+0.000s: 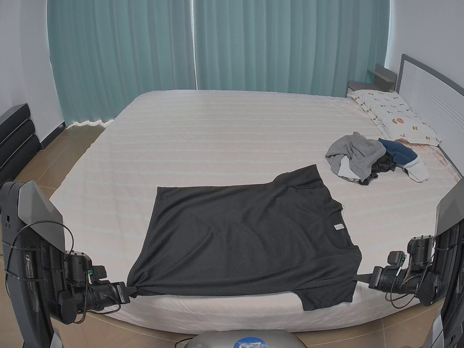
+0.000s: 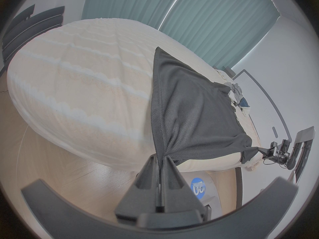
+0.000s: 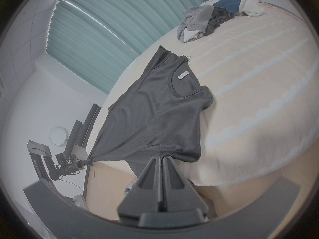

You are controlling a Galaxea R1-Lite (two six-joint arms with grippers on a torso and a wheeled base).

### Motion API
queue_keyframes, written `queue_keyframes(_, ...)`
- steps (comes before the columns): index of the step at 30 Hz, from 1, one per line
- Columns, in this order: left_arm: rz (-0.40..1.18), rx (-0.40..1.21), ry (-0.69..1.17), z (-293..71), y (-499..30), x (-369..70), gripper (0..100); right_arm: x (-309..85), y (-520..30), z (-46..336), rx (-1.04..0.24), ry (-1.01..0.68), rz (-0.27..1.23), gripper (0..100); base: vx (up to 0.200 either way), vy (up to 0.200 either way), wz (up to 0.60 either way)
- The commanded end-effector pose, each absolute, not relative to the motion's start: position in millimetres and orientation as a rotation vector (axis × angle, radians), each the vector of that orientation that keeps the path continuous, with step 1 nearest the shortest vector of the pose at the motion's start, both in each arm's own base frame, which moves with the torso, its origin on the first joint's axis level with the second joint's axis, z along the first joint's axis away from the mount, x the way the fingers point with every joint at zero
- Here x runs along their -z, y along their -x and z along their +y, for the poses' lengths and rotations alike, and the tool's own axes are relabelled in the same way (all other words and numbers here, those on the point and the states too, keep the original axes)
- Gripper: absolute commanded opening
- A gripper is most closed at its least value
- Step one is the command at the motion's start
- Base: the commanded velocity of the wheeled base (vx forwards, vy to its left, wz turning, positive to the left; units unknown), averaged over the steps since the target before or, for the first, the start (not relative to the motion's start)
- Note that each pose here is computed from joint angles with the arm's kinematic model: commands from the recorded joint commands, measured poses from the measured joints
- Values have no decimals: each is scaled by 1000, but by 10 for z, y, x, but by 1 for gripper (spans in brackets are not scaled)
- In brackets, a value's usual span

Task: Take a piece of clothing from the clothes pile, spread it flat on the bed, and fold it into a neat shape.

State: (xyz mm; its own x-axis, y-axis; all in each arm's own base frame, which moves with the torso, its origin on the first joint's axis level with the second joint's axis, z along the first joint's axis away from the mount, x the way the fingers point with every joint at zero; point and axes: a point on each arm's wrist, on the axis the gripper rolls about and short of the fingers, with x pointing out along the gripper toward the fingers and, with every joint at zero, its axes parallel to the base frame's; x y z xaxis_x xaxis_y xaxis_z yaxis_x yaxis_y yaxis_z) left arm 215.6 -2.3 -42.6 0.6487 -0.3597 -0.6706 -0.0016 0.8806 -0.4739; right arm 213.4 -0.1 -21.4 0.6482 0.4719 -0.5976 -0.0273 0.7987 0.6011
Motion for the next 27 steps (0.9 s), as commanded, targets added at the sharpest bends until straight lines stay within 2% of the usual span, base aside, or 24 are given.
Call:
queue_keyframes(1,851,214,459,-26,-2128,423,0,145,-2008,10,-301,-582,887,0,0,0,0)
queue_keyframes(8,856,213,459,-32,-2125,428,0,96,-1901,-10,-290,-550,946,0,0,0,0)
queue_keyframes(27,1066,219,374,-184,-1895,361,0,86,-1684,-142,-259,-492,1062,0,0,0,0)
